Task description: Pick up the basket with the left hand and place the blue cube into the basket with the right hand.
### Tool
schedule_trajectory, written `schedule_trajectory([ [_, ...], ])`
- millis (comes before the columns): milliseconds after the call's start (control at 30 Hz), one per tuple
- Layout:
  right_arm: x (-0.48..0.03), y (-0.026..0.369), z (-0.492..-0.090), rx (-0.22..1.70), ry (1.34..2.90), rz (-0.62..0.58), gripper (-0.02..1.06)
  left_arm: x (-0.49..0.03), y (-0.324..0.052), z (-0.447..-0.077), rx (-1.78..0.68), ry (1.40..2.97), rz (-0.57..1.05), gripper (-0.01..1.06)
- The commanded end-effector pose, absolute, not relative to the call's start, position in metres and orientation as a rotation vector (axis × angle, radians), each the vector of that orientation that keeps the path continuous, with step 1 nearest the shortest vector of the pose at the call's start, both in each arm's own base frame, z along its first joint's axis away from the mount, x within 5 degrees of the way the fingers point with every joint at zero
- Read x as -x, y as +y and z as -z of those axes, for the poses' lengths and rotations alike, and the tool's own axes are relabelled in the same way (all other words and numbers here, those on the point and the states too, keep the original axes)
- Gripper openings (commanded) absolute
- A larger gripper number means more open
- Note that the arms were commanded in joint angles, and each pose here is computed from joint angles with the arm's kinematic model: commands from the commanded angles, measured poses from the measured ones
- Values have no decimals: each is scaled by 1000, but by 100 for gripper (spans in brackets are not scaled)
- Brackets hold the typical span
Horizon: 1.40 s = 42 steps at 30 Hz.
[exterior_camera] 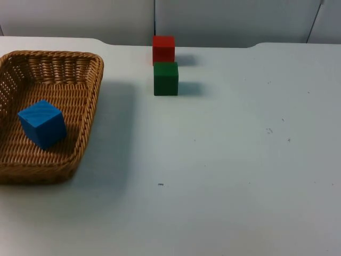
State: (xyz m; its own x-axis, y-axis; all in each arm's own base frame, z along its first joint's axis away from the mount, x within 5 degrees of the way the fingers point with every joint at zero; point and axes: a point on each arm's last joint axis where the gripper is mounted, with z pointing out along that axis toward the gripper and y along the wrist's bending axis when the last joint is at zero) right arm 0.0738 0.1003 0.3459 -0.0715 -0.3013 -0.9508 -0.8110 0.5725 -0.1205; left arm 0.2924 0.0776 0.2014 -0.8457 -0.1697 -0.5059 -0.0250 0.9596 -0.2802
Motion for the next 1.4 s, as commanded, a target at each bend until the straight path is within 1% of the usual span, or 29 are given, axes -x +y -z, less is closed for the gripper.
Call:
schedule_trajectory([
  [0,-73,99,-347,956,1624,-542,99,-288,73,-222,159,2518,353,80],
  [33,-73,99,-347,954,1621,-543,99,-282,71,-238,180,2470,344,80],
  [67,-73,99,-347,956,1620,-542,99,-272,67,-262,189,2395,322,80],
  [100,-73,99,-347,956,1620,-542,99,-272,67,-262,189,2395,322,80],
  [233,-73,99,-347,956,1611,-541,99,-234,51,-321,122,2208,262,80],
  [267,-73,99,-347,956,1611,-541,99,-234,51,-321,122,2208,262,80],
  [333,-73,99,-348,966,1602,-533,99,-209,39,-346,68,2130,237,80],
  [433,-73,100,-350,959,1580,-538,99,-173,25,-374,66,2007,210,80],
  [467,-73,100,-350,959,1580,-538,99,-173,25,-374,66,2007,210,80],
  [567,-73,100,-350,955,1575,-542,99,-134,7,-395,19,1892,169,80],
  [600,-73,100,-350,955,1575,-542,99,-134,7,-395,19,1892,169,80],
  [700,-73,100,-350,957,1579,-540,99,-106,-10,-400,-89,1875,167,80],
  [733,-73,100,-350,958,1578,-538,99,-97,-12,-400,-115,1876,141,80],
  [767,-73,100,-350,958,1578,-538,99,-97,-12,-400,-115,1876,141,80],
  [900,-73,100,-350,964,1574,-531,99,-65,-12,-396,-168,1913,56,80],
  [933,-73,100,-350,964,1574,-531,99,-65,-12,-396,-168,1913,56,80],
  [1000,-73,100,-350,964,1574,-531,99,-50,-9,-385,-134,1931,24,80],
  [1067,-73,100,-350,964,1574,-531,99,-41,-9,-369,-103,1919,44,80],
  [1100,-73,100,-350,964,1574,-531,99,-41,-9,-369,-103,1919,44,80],
  [1233,-73,100,-350,964,1574,-531,99,-32,-9,-334,-54,1939,65,80],
  [1367,-73,100,-350,964,1574,-531,99,-23,-8,-321,-23,1956,61,80],
])
